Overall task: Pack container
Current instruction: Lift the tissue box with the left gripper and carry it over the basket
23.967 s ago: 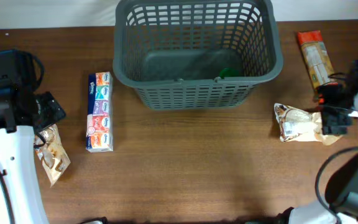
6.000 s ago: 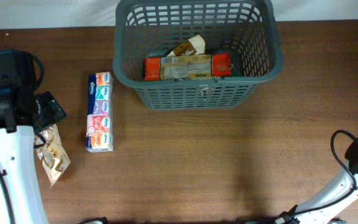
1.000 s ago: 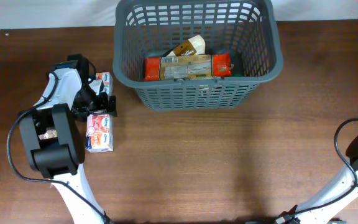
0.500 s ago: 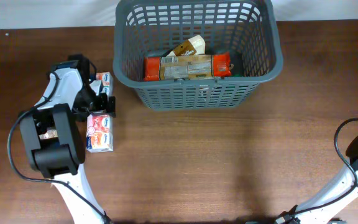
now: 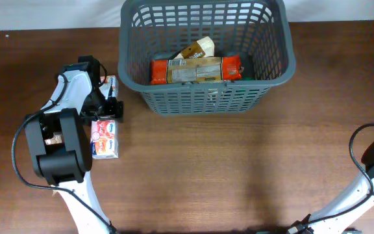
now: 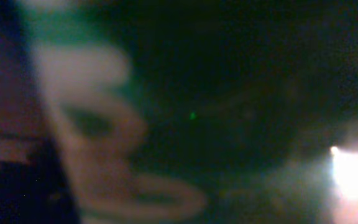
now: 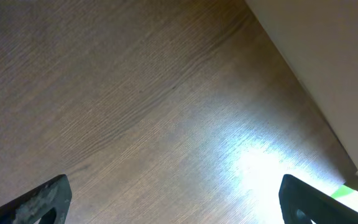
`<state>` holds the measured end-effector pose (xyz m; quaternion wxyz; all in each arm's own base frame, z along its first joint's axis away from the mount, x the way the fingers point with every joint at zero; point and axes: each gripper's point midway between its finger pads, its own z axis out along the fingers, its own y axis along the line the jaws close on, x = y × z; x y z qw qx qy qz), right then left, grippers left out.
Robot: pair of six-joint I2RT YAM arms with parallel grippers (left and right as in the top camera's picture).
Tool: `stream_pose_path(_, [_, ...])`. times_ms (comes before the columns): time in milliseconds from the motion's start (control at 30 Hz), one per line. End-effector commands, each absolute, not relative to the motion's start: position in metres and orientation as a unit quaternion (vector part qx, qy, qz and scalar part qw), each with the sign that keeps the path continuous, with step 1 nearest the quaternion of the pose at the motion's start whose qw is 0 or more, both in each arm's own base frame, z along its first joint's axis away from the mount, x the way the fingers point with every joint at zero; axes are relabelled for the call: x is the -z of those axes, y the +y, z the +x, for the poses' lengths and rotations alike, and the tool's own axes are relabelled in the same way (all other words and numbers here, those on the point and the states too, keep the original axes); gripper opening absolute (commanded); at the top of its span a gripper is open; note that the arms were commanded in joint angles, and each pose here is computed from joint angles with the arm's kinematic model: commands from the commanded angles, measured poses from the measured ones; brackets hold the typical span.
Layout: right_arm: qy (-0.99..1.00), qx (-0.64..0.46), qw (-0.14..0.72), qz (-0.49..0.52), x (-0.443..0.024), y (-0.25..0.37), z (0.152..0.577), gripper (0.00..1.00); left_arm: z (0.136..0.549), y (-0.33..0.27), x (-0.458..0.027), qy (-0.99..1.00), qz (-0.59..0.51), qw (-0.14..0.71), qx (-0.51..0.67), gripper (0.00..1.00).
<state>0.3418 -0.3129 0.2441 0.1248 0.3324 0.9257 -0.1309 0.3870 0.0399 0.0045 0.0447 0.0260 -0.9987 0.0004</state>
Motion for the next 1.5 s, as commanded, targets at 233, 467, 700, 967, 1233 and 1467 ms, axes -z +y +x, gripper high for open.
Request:
stream_pose_path(233, [0.922,0.130,0.127,0.341,-0.245,-0.315,0.340,0.99,0.387,0.042,0.003,-0.999,0.028,0.046,0.005,0.13])
stream_pose_path(467, [0.922,0.130,0.127,0.341,-0.245,-0.315,0.340,0.99,0.411,0.051,-0.033,-0.997,0.071,0.017,0.007,0.02])
stream_pose_path(700, [0.922,0.130,0.127,0.341,-0.245,-0.315,0.340,0.99,0.458,0.087,-0.142,-0.988,0.124,-0.093,0.013,0.02])
stream_pose_path(967, [0.922,0.130,0.127,0.341,-0.245,-0.315,0.340,0.99,0.484,0.086,-0.314,-0.944,0.113,-0.310,0.022,0.02])
stream_pose_path(1233, [0.922,0.130,0.127,0.341,-0.245,-0.315,0.340,0.99,0.463,-0.038,-0.458,-0.842,-0.141,-0.518,-0.043,0.02])
stream_pose_path(1467, [0.922,0.130,0.127,0.341,-0.245,-0.315,0.340,0.99,0.461,-0.131,-0.493,-0.767,-0.269,-0.580,-0.057,0.02])
